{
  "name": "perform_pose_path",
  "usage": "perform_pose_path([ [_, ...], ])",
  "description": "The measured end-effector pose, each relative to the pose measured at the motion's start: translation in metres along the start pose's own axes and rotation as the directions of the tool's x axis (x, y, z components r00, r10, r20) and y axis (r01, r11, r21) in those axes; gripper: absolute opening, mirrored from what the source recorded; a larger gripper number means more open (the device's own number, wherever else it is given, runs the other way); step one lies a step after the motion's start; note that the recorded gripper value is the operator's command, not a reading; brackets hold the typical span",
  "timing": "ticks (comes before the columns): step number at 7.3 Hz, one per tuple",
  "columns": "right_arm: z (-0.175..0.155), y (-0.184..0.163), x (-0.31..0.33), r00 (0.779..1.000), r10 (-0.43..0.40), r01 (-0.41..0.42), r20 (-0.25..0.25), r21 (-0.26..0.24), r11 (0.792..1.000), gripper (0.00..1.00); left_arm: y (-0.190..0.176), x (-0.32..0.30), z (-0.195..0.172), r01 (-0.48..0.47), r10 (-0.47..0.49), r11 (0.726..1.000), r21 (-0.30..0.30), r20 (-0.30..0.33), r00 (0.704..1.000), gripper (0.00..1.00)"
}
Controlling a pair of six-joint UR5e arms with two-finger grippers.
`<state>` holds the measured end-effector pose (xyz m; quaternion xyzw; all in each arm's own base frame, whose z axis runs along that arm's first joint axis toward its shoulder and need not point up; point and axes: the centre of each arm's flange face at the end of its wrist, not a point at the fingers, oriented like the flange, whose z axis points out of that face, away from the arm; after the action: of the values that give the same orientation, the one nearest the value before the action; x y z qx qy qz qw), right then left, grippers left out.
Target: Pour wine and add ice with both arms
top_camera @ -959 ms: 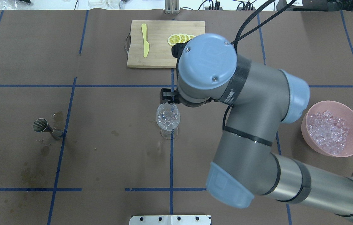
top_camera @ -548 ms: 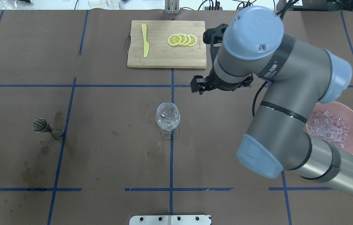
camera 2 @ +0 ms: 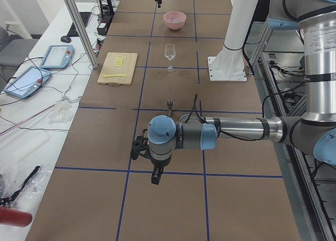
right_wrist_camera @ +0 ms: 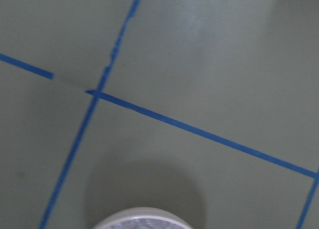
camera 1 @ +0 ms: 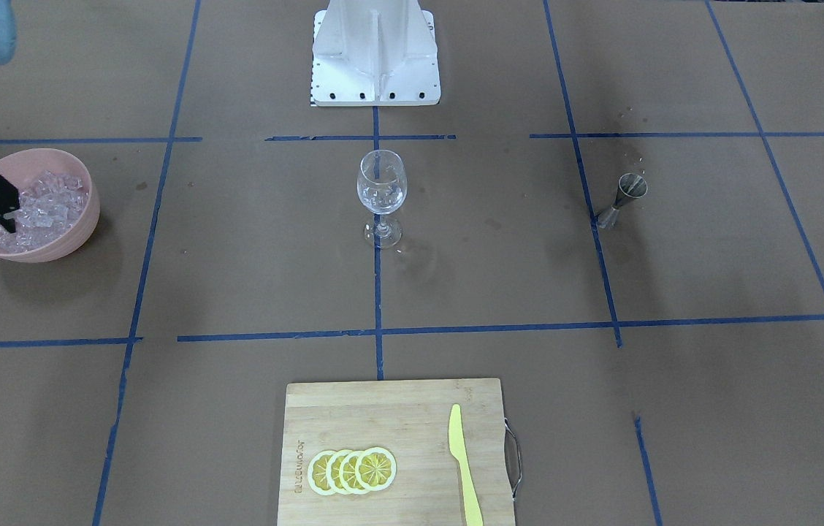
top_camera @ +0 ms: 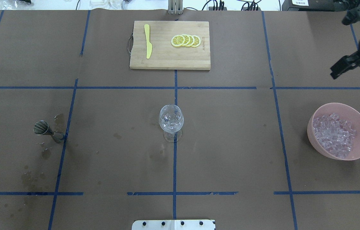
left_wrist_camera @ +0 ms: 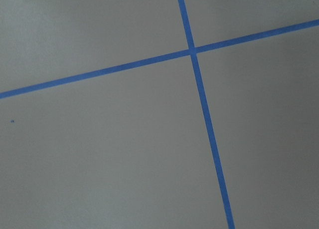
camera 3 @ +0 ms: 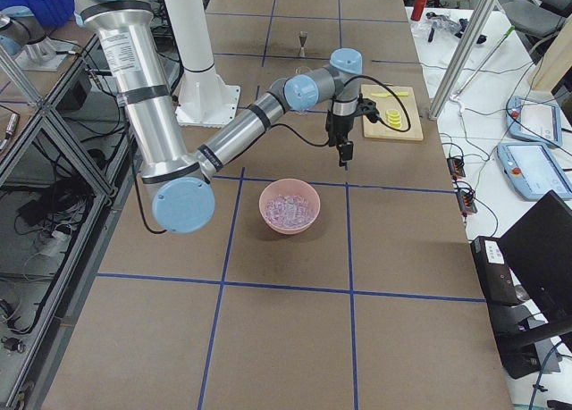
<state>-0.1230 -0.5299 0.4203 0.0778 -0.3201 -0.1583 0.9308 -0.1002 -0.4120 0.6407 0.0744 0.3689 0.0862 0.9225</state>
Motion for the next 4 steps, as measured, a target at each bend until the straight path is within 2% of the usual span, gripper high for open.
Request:
perform_pose_path([
  [1,0.012,0.029,0.065,1.0,0.031,-0.031,0.003,-0.01,0.999,1.0,0.0,0.002,-0.003,-0.005,0.005,1.0,0.005,0.0,1.0,1.0],
  [2,0.025,0.067,0.12,0.995,0.1,-0.1,0.0,-0.03,0.995,1.0,-0.001,0.003,-0.004,-0.01,0.01,1.0,0.009,0.0,1.0,1.0],
  [4,0.047,0.146,0.183,0.973,0.231,-0.231,-0.012,-0.086,0.969,1.0,-0.001,0.005,-0.006,-0.017,0.017,1.0,0.014,-0.003,1.0,1.0],
])
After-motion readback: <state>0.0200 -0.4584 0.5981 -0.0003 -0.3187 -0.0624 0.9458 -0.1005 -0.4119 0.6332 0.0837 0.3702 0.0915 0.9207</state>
